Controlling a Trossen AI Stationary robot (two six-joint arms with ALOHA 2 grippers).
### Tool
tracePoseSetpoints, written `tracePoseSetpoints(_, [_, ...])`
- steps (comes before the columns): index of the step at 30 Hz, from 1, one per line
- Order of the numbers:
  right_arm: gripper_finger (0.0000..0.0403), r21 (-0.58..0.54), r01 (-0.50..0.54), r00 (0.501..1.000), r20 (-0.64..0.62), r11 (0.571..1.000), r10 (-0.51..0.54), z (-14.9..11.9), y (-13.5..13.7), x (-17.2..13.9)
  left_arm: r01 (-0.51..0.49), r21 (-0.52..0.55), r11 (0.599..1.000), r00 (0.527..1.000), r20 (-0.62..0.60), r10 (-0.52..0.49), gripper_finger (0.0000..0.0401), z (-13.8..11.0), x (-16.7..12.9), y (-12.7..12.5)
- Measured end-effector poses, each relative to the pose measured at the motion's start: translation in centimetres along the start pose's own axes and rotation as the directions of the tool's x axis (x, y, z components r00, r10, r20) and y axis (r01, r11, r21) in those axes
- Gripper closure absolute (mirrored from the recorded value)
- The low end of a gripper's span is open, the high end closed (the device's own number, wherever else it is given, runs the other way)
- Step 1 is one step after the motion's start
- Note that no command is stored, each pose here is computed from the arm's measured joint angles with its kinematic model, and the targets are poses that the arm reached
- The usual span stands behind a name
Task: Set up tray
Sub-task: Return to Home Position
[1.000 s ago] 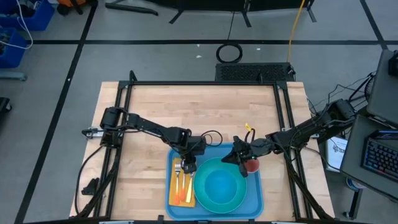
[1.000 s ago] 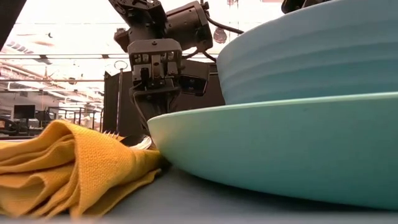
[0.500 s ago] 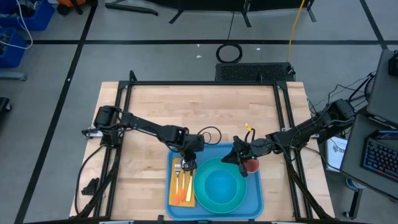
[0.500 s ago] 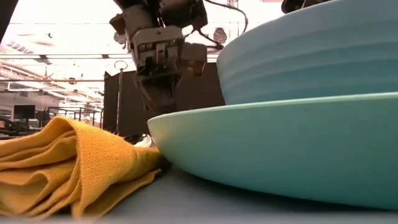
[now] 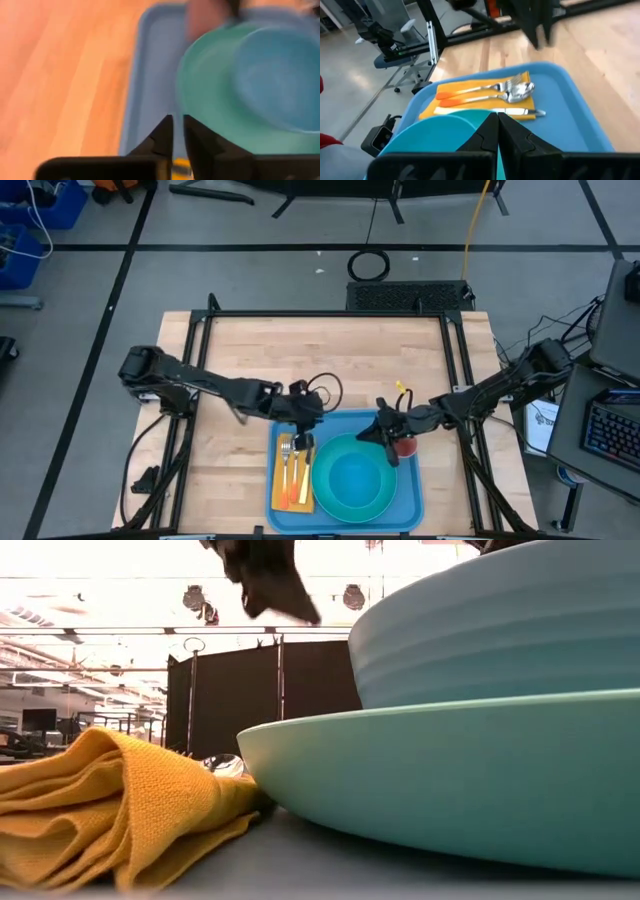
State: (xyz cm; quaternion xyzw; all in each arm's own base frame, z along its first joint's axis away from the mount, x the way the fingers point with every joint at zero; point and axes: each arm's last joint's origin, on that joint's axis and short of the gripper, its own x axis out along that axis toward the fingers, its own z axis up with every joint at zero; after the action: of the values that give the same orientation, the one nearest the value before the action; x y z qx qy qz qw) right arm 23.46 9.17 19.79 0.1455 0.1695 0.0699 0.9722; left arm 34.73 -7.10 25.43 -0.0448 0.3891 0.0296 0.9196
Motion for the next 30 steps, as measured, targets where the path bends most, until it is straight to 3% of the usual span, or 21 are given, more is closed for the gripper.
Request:
tracePoseSetpoints(3, [0.0403, -0.043, -0.004, 0.999, 0.038, 0.999, 0.006, 0.7, 0.2, -0.6, 0.049, 0.096, 0.994, 0.994, 0.092, -0.058, 0.0391, 0.7, -1.9, -1.3])
tracePoseSetpoints(11, [0.0403, -0.105, 0.035, 0.994, 0.106, 0.994, -0.024, 2.5, 0.3, -3.5, 0.021, 0.112, 0.994, 0.979, 0.201, -0.044, 0.0395, 0.6, -4.8, -2.2])
tracePoseSetpoints(22, [0.0403, -0.28, 0.078, 0.992, 0.116, 0.957, -0.047, 3.1, 0.5, -6.0, 0.126, 0.101, 0.987, 0.895, 0.419, -0.157, 0.0398, -4.4, -7.4, -0.4])
tracePoseSetpoints(30, [0.0403, -0.278, 0.076, 0.99, 0.135, 0.958, -0.04, 3.2, 0.2, -7.2, 0.169, 0.104, 0.98, 0.827, 0.527, -0.198, 0.0397, -8.2, -10.0, 0.9])
